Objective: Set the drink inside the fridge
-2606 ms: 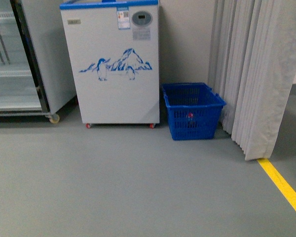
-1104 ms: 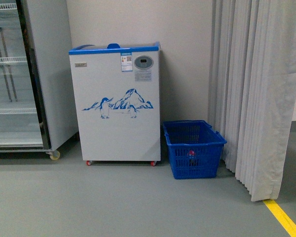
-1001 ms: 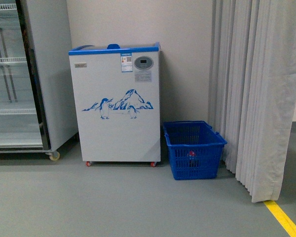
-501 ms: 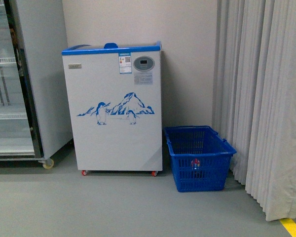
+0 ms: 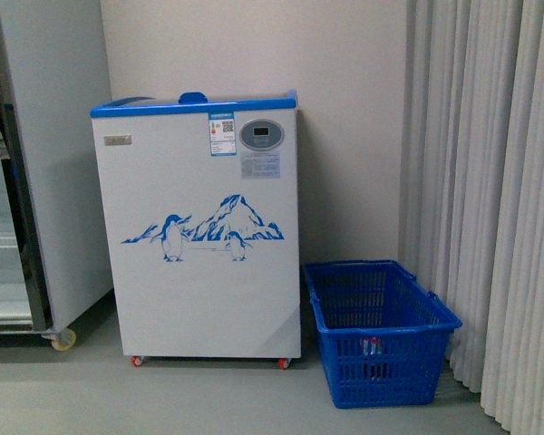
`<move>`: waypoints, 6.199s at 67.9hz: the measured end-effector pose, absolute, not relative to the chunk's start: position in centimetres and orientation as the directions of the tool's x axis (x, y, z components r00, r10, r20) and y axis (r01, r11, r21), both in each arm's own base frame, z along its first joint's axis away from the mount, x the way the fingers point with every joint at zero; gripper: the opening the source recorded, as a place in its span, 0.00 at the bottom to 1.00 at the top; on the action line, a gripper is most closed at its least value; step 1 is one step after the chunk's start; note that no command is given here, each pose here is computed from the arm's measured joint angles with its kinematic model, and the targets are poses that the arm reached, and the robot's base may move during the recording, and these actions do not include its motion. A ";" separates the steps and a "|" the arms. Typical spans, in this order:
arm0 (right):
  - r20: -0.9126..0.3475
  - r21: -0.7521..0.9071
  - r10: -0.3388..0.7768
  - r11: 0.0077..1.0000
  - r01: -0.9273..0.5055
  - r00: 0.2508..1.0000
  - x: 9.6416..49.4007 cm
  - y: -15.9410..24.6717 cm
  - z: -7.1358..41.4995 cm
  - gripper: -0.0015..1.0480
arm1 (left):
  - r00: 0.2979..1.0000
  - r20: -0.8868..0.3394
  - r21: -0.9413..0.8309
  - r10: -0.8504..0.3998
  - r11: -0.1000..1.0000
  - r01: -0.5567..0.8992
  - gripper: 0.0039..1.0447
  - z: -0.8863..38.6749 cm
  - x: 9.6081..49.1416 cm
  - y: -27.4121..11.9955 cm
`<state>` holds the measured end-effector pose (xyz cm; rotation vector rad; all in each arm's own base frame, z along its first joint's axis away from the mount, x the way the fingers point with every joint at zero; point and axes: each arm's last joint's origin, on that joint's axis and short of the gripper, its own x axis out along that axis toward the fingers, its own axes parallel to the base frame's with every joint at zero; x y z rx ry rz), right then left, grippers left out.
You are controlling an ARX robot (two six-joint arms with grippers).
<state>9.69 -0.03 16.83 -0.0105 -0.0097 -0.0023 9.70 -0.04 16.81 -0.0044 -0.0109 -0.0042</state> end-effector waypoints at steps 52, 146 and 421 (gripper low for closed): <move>0.010 -0.010 -0.002 1.000 0.002 1.000 9.7 0.0 16.8 0.93 | 1.000 0.011 -0.004 -0.005 1.000 0.005 0.92 16.8 9.7 0.0; 0.009 -0.011 -0.001 1.000 0.001 1.000 9.7 0.0 16.8 0.93 | 1.000 0.011 -0.004 -0.004 1.000 0.004 0.92 16.8 9.7 0.0; -0.880 -0.035 -0.080 0.994 0.106 0.469 42.7 -2.8 -17.3 0.93 | 1.000 0.011 -0.004 -0.004 1.000 0.004 0.92 16.8 9.7 0.0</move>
